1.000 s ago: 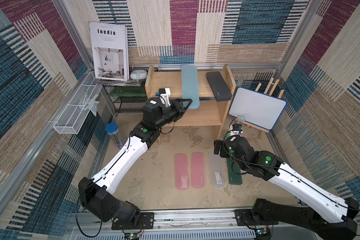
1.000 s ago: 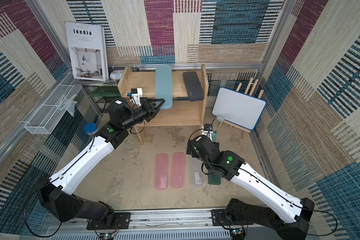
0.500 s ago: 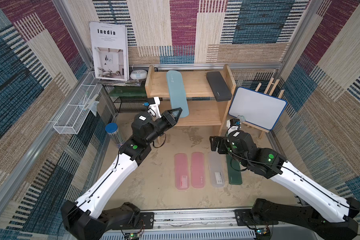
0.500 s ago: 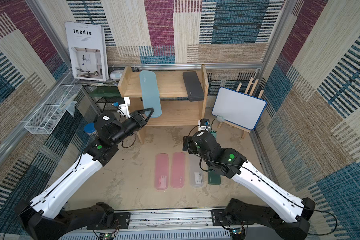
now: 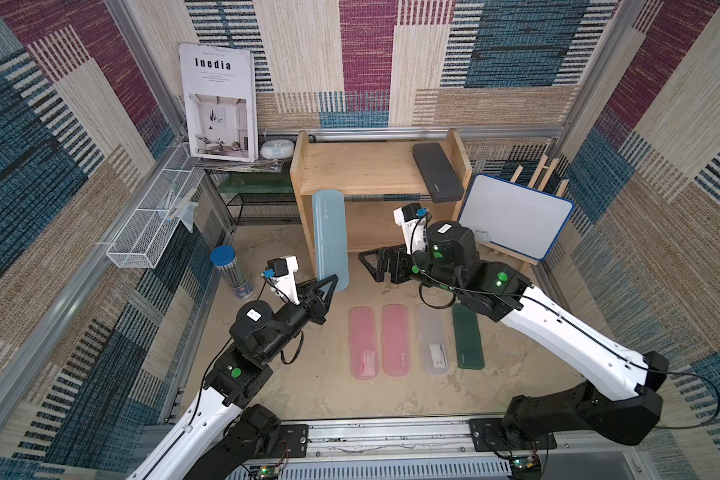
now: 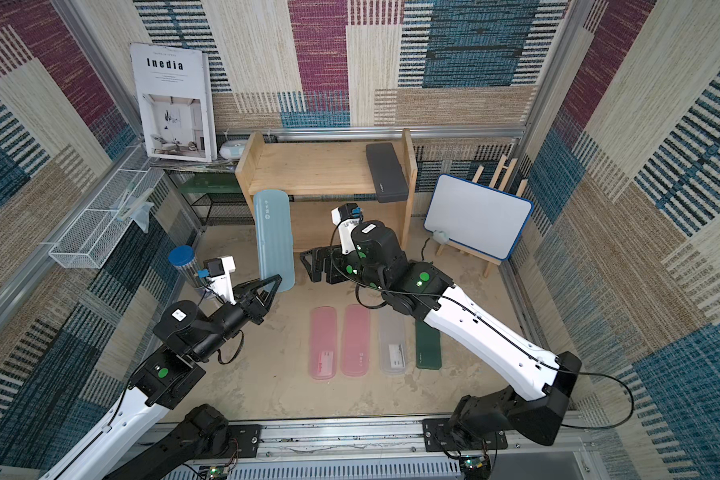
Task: Remove the pencil cases from the shelf
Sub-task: Pick up the pencil case from the shelf.
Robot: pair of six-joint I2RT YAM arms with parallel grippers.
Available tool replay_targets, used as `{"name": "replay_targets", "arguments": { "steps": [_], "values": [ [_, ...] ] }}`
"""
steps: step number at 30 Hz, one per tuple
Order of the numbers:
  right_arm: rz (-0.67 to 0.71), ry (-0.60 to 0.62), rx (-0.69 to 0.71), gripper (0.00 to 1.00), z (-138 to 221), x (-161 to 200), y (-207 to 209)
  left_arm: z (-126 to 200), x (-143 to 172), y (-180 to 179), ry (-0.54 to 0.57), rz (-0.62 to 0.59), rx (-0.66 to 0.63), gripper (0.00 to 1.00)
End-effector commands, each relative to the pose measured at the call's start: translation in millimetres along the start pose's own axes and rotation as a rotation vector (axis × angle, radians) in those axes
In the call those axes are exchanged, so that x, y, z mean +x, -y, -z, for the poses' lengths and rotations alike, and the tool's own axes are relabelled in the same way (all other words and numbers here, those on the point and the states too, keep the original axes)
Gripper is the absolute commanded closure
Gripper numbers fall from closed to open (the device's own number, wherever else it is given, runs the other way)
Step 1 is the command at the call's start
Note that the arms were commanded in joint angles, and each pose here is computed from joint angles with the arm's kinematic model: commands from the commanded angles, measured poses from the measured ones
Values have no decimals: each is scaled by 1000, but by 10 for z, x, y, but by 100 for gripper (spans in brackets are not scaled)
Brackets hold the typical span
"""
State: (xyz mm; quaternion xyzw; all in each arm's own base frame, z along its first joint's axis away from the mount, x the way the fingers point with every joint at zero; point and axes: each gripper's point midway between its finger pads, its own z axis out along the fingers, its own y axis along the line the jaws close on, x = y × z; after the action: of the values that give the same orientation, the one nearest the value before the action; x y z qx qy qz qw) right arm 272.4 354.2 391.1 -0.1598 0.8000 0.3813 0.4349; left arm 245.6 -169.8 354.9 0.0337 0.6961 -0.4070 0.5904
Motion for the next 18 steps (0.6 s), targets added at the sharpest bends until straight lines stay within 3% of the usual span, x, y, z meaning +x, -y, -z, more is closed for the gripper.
{"name": "replay_targets", "arguments": {
  "steps": [1,9,18],
  "values": [
    [25,21,-122,1,-147,-123,-324,53,-37,6,16,-44,-7,90],
    [52,-24,-176,1,-538,-108,-616,72,-29,14,10,-42,-6,90],
    [60,-63,-159,1,-811,-36,-677,106,-29,-1,8,-53,-18,90]
  ]
}}
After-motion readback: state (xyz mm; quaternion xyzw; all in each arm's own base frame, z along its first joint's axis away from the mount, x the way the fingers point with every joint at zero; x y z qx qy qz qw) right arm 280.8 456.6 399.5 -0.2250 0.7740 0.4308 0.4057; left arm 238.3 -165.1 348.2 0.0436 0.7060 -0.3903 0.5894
